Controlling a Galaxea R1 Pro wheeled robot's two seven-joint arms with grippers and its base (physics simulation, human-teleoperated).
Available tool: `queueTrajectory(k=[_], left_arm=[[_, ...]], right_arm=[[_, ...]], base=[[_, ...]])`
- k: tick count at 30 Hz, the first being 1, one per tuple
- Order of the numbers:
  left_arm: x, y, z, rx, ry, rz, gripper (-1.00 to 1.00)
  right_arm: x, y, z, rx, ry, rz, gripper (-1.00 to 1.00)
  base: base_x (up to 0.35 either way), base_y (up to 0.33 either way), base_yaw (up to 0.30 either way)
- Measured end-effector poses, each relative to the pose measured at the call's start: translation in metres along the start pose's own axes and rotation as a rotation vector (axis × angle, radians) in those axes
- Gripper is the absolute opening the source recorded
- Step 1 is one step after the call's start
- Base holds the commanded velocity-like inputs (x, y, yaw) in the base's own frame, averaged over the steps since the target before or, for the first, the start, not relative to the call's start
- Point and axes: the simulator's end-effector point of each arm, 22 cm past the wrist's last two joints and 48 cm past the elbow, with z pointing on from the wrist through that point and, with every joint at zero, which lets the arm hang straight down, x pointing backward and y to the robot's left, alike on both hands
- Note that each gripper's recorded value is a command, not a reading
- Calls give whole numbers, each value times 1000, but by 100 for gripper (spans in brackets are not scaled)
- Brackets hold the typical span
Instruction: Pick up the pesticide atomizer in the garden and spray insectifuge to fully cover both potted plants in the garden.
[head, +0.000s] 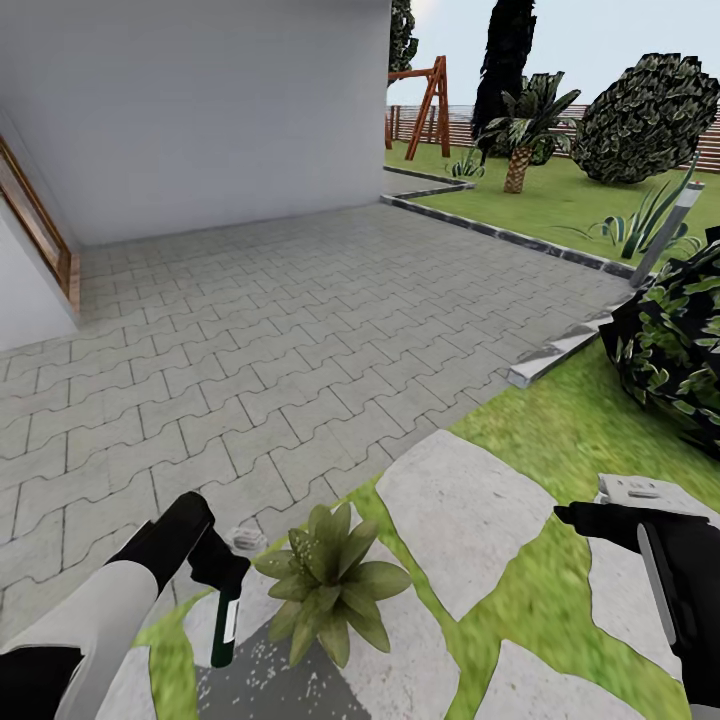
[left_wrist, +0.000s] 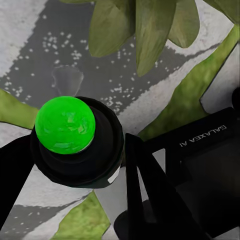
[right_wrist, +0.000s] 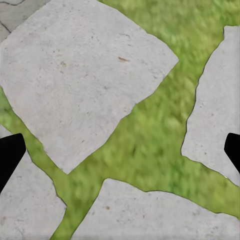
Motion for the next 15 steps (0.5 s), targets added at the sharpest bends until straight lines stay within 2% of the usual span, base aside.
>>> queueTrajectory(k=[5, 15], left_arm=[[-1, -1, -4, 18, -5, -1, -100], [-32, 9, -34, -11, -57, 8, -100]], right_arm=[[0, 0, 0, 0, 0, 0, 100], [0, 0, 0, 0, 0, 0, 100]], base=[[0, 0, 0], [0, 0, 0]])
